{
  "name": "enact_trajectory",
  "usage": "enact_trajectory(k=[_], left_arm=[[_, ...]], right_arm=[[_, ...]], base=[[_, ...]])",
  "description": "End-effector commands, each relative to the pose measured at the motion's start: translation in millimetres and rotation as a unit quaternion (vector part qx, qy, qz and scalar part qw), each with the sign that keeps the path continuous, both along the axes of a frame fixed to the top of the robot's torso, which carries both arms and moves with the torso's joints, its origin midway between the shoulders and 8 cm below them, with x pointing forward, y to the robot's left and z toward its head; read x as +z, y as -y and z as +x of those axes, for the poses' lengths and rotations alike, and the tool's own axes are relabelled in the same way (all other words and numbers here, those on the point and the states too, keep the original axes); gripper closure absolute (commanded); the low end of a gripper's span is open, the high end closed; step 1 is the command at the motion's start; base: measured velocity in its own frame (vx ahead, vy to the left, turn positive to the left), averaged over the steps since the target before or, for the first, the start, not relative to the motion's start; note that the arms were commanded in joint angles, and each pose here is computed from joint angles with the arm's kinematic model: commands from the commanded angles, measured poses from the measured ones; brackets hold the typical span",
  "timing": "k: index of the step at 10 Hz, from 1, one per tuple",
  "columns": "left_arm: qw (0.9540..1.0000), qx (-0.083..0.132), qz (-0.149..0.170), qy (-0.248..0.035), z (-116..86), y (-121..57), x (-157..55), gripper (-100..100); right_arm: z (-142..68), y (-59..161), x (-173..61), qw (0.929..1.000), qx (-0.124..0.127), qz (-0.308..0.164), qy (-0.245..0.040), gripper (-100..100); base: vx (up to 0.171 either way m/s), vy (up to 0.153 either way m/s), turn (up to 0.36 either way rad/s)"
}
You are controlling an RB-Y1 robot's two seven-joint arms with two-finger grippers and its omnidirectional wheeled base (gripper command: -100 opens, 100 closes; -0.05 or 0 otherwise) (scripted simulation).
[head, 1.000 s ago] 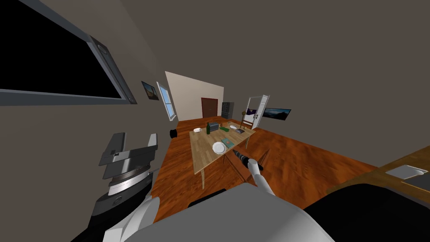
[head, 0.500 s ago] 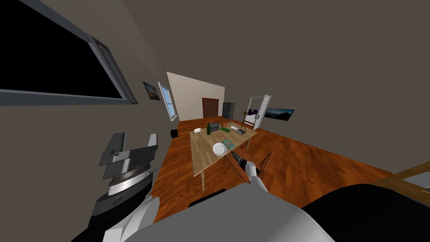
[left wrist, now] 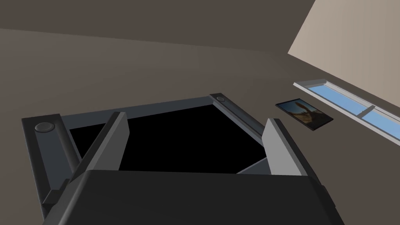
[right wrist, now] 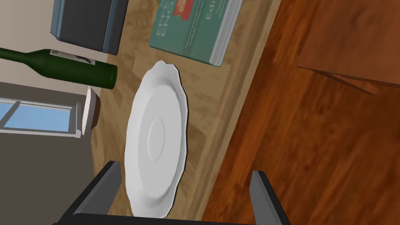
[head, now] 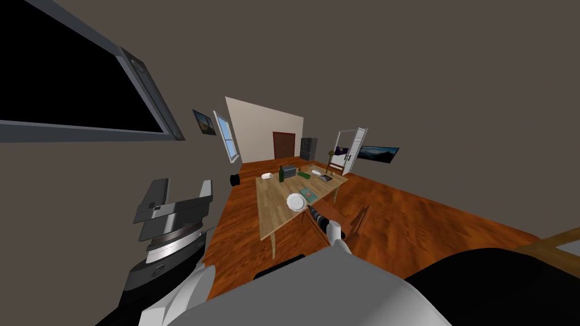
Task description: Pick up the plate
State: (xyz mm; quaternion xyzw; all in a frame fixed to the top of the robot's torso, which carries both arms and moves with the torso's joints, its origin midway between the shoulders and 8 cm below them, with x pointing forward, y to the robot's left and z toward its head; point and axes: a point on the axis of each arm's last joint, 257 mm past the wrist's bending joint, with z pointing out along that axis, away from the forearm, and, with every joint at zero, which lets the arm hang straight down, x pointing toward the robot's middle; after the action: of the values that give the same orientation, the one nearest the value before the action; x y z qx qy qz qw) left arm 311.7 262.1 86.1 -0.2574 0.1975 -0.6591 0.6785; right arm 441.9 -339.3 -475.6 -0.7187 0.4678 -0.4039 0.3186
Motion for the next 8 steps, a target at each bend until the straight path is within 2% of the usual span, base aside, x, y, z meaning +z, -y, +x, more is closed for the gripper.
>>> enact_trajectory(k=[1, 3, 4, 6, 7, 8], left_arm=[[1.0, 0.0, 0.0, 0.0, 0, 0.0, 0, 0], [1.0, 0.0, 0.0, 0.0, 0, 0.0, 0, 0], [1.0, 0.0, 0.0, 0.0, 0, 0.0, 0, 0], [1.0, 0.0, 0.0, 0.0, 0, 0.0, 0, 0], [1.0, 0.0, 0.0, 0.0, 0, 0.0, 0, 0], [1.0, 0.0, 0.0, 0.0, 0, 0.0, 0, 0]], right_arm=[[-2, -28, -9, 0.9985, -0.01, 0.054, -0.002, -100], [-4, -65, -16, 0.9947, -0.015, 0.102, -0.005, -100], [-4, -76, -17, 0.9933, -0.015, 0.114, -0.006, -100], [-5, -72, -17, 0.9933, -0.016, 0.114, -0.005, -100], [-5, -73, -18, 0.9934, -0.016, 0.113, -0.005, 0], [-14, -72, -22, 0.9934, -0.015, 0.114, -0.005, -100]], base=[[0.07, -0.032, 0.015], [0.067, -0.033, -0.004], [0.063, -0.038, -0.012], [0.025, -0.013, -0.001], [0.0, 0.0, 0.0], [0.068, 0.015, -0.006]])
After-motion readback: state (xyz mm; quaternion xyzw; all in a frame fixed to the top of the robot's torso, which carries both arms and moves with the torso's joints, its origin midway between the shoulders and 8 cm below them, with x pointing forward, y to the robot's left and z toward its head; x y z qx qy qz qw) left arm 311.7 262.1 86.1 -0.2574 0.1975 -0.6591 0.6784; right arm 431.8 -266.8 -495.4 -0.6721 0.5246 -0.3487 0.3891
